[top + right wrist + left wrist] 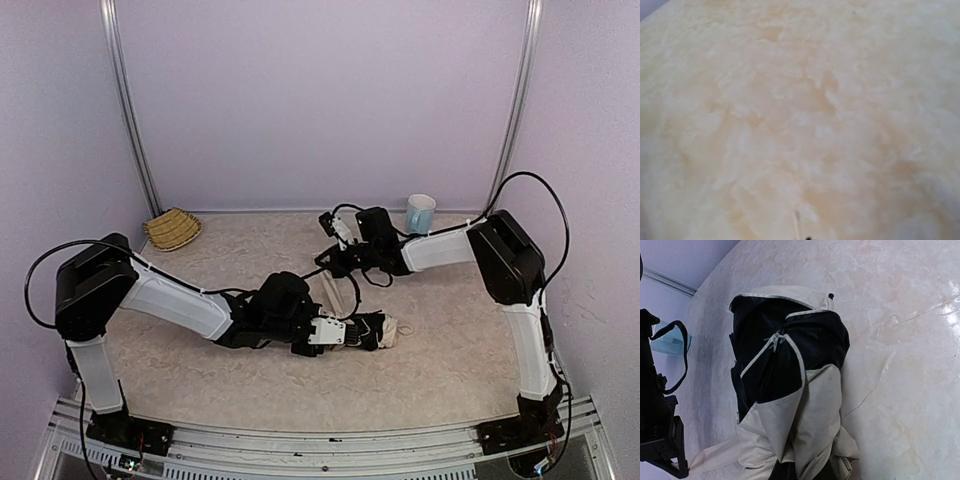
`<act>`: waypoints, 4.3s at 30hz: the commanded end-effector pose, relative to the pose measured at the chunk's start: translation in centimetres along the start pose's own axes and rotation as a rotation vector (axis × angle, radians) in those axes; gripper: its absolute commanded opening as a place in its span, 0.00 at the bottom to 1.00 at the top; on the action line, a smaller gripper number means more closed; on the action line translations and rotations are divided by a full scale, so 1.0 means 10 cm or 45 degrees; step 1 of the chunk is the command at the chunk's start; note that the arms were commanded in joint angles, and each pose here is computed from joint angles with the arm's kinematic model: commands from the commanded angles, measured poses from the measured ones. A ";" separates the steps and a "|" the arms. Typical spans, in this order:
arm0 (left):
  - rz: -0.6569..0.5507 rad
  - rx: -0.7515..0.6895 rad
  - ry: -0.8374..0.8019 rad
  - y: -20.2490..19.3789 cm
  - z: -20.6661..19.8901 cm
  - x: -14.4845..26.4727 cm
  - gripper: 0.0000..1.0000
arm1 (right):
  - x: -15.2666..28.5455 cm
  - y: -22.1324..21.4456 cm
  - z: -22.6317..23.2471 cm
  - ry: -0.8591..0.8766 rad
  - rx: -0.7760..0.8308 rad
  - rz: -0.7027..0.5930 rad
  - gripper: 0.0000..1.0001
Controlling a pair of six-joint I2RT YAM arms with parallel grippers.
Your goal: Put away the umbrella
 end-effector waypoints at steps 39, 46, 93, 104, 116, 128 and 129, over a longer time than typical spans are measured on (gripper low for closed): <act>-0.110 1.088 -0.318 -1.07 -0.07 -0.48 0.00 | 1.54 -0.70 0.95 0.697 -0.186 -0.246 0.00; -0.084 1.149 -0.324 -1.17 -0.05 -0.48 0.00 | 1.47 -1.31 1.21 0.761 0.154 -0.001 0.00; 0.134 0.633 -0.372 -0.53 0.26 -0.31 0.48 | 1.10 -2.52 0.23 0.387 0.032 0.494 0.00; -0.362 0.727 -0.170 -0.49 0.70 0.19 0.94 | 1.10 -2.48 0.25 0.393 0.044 0.482 0.00; -0.252 0.957 -0.158 -0.43 0.68 -0.33 0.95 | 1.13 -2.42 0.27 0.398 0.061 0.454 0.00; 0.154 0.973 -0.235 -0.56 0.19 -0.65 0.80 | 1.18 -2.37 0.32 0.411 0.080 0.399 0.00; 0.154 0.972 -0.251 -0.57 0.16 -0.65 0.77 | 1.19 -2.36 0.33 0.414 0.087 0.390 0.00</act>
Point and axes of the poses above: each gripper's point midway between its finger pads, its own x axis back along the fingers, its own z axis along the line the jaws close on, y = z × x, the point moved 8 cm from there along x, back along the fingers, and after that the axes turned 14 degrees about -x, right-handed, at the moved point
